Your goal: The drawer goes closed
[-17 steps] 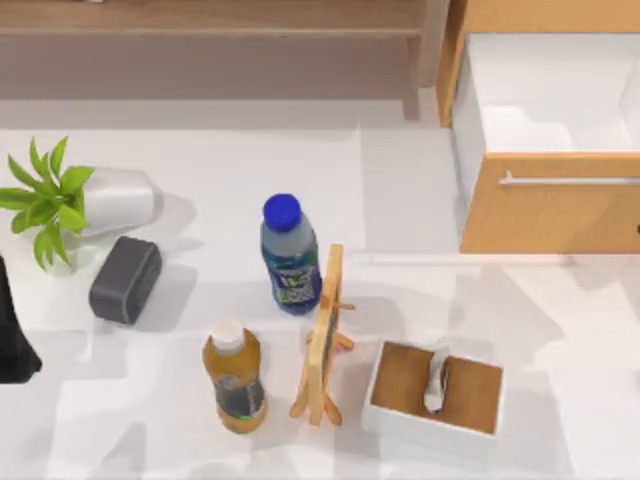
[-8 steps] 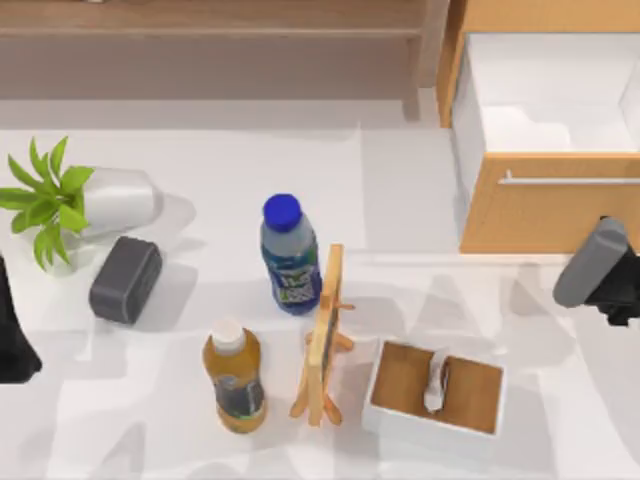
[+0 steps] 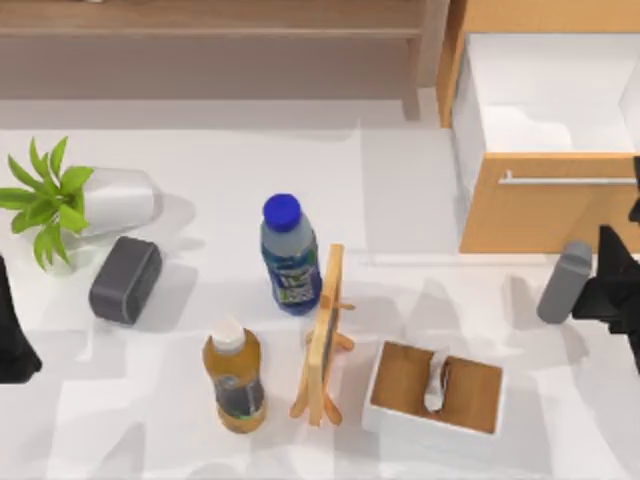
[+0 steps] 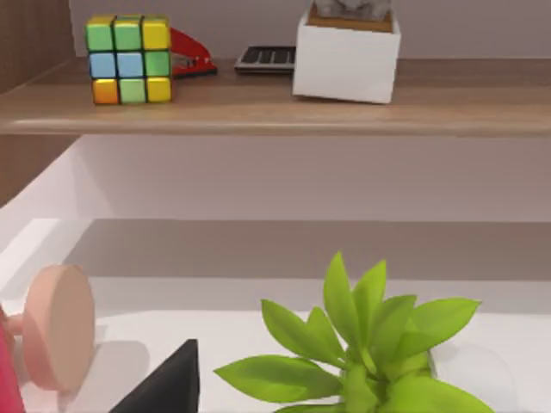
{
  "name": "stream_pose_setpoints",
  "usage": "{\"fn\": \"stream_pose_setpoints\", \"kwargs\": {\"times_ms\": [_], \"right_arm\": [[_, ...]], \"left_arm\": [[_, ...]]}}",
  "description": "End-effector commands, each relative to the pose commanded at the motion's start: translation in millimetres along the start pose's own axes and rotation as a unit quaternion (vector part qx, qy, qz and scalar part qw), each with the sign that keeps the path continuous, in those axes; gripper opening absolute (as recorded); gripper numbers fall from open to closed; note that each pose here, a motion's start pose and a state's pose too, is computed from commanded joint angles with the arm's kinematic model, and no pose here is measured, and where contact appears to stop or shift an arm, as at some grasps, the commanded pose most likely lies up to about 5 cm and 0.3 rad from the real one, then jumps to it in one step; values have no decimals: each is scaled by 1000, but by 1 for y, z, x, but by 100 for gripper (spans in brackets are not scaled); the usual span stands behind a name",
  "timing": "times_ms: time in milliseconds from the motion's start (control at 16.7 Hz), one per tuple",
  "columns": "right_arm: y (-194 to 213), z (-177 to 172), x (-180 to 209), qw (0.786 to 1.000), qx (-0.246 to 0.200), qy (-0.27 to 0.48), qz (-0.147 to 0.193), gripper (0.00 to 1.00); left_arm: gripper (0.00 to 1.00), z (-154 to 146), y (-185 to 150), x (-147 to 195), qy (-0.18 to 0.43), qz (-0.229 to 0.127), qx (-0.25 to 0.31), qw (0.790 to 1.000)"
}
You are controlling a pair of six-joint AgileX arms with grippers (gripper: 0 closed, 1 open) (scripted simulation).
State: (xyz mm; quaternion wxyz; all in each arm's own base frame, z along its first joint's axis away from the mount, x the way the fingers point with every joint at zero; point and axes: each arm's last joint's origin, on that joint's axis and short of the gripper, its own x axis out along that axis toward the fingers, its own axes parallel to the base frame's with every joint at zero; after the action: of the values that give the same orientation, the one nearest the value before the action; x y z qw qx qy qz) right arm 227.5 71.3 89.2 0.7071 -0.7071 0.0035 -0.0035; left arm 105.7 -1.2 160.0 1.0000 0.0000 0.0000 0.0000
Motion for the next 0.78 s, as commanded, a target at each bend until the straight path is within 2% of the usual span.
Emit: {"fn": "stream_pose_setpoints", "kwargs": {"times_ms": [780], "right_arm": [[0, 0, 25, 1000, 0, 0, 0, 100]], "left_arm": [[100, 0, 0, 0, 0, 0, 0, 1000]]}}
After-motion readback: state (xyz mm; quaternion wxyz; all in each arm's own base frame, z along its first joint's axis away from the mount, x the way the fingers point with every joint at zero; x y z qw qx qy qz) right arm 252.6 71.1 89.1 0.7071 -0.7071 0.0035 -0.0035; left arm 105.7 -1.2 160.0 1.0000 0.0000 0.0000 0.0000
